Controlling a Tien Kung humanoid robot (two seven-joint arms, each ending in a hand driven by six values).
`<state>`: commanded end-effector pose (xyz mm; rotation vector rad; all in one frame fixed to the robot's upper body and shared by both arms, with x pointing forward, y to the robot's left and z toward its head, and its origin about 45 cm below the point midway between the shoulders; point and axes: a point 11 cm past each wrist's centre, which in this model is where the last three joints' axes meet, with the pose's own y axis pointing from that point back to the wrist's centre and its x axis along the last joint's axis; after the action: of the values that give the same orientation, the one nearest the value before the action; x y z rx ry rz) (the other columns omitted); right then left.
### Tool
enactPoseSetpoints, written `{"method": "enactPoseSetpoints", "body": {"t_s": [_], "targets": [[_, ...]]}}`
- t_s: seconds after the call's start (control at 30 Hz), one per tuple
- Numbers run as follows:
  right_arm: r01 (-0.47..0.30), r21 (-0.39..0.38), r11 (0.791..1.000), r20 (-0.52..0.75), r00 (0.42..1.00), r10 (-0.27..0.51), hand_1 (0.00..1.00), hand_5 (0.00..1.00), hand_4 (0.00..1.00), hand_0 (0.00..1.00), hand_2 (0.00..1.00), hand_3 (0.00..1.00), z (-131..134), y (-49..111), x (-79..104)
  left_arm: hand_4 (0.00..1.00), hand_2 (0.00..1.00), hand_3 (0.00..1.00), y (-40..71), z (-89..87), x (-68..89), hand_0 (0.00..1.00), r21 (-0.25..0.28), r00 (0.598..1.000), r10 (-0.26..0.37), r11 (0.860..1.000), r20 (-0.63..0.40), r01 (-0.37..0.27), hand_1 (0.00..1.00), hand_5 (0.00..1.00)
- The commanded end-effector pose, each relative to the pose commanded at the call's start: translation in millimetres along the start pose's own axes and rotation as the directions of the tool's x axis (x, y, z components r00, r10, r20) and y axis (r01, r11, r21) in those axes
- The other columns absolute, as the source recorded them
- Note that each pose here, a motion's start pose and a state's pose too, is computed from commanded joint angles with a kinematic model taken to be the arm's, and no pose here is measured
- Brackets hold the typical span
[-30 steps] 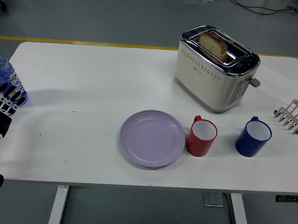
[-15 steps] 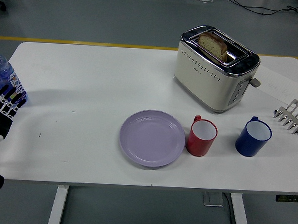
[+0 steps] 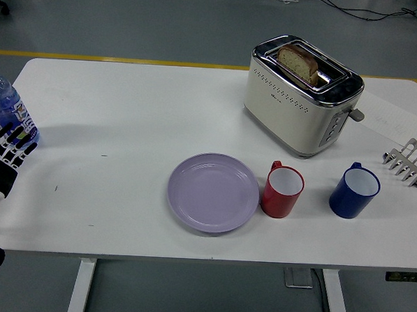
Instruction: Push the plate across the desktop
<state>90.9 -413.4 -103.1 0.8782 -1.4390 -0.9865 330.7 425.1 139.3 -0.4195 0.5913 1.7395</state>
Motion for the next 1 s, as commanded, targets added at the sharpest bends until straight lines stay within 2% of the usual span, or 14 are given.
{"method": "enactPoseSetpoints", "body": {"t_s": [0.7,1.0], "targets": [[-0.004,0.009,1.000,-0.002,1.000,0.004,0.466,0.193,0.254,0.531,0.599,0.551,-0.6,-0.4,3.2,0.523,0.703,0.639,1.3,-10.8,-3.6,0.660,0.024,1.000,-0.009,1.000,0.004,0.009,0.711,0.998],[-0.001,-0.010,1.000,-0.006,1.000,0.001,0.465,0.194,0.254,0.531,0.599,0.551,4.3,-0.6,-1.2,0.522,0.703,0.639,2.1,-14.9,-5.1,0.662,0.037,1.000,-0.016,0.999,0.011,0.015,0.712,0.998]]}}
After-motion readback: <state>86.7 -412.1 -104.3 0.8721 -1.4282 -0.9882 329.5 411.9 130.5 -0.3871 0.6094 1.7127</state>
